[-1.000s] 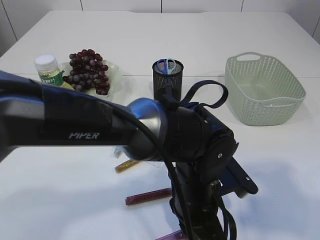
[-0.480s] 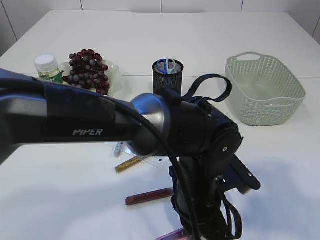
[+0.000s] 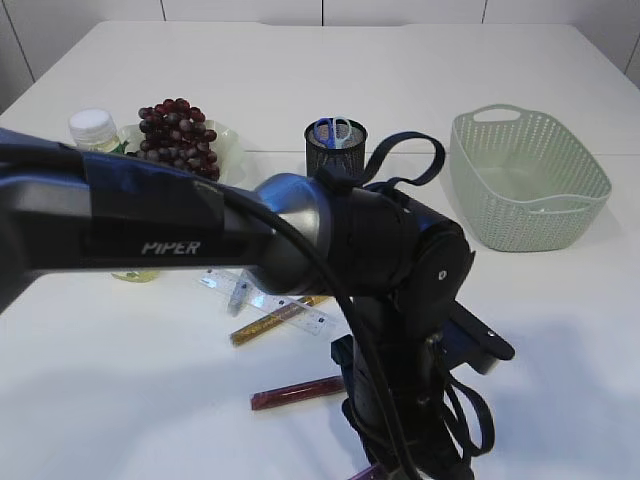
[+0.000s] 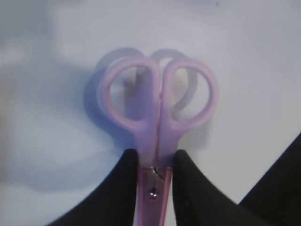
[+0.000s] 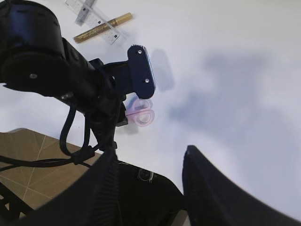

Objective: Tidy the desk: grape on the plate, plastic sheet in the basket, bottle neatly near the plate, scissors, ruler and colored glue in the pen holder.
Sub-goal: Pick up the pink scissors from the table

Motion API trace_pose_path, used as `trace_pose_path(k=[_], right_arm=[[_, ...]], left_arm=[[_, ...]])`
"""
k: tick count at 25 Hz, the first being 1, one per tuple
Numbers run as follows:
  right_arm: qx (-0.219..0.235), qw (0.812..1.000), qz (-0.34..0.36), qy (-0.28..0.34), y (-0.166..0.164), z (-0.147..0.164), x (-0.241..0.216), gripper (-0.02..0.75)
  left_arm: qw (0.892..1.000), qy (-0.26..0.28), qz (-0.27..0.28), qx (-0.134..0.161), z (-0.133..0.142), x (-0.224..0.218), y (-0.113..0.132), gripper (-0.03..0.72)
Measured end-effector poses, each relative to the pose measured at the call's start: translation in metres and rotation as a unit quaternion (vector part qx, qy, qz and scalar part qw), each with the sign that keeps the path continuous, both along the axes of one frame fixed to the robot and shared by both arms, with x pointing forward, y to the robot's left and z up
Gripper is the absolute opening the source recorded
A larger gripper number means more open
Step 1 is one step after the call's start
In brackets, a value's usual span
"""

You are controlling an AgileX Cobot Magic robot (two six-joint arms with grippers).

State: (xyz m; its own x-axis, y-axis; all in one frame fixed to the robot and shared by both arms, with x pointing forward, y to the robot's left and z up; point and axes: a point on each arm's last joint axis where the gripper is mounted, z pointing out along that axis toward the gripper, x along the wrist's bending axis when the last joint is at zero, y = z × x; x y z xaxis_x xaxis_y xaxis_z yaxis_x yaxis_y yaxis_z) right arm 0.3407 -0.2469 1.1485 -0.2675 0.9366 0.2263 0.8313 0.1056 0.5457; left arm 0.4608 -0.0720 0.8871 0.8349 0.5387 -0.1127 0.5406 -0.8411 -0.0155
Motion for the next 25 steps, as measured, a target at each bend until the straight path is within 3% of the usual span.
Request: trace_pose_path(k=[8, 16, 25], right_arm=[[0.0, 1.0, 0.0, 0.0, 0.0, 0.0, 0.0, 0.364], [0.0, 1.0, 0.0, 0.0, 0.0, 0.0, 0.0, 0.364], [0.0, 1.0, 0.0, 0.0, 0.0, 0.0, 0.0, 0.364]], left_arm=[[0.997, 0.01, 0.078, 0.001, 0.0, 0.021, 0.013, 0.163], [0.996, 0.011, 0.093, 0.002, 0.001, 0.021, 0.013, 0.164], [0.993, -0.01, 0.111, -0.032, 0.032, 0.029, 0.019, 0.164]])
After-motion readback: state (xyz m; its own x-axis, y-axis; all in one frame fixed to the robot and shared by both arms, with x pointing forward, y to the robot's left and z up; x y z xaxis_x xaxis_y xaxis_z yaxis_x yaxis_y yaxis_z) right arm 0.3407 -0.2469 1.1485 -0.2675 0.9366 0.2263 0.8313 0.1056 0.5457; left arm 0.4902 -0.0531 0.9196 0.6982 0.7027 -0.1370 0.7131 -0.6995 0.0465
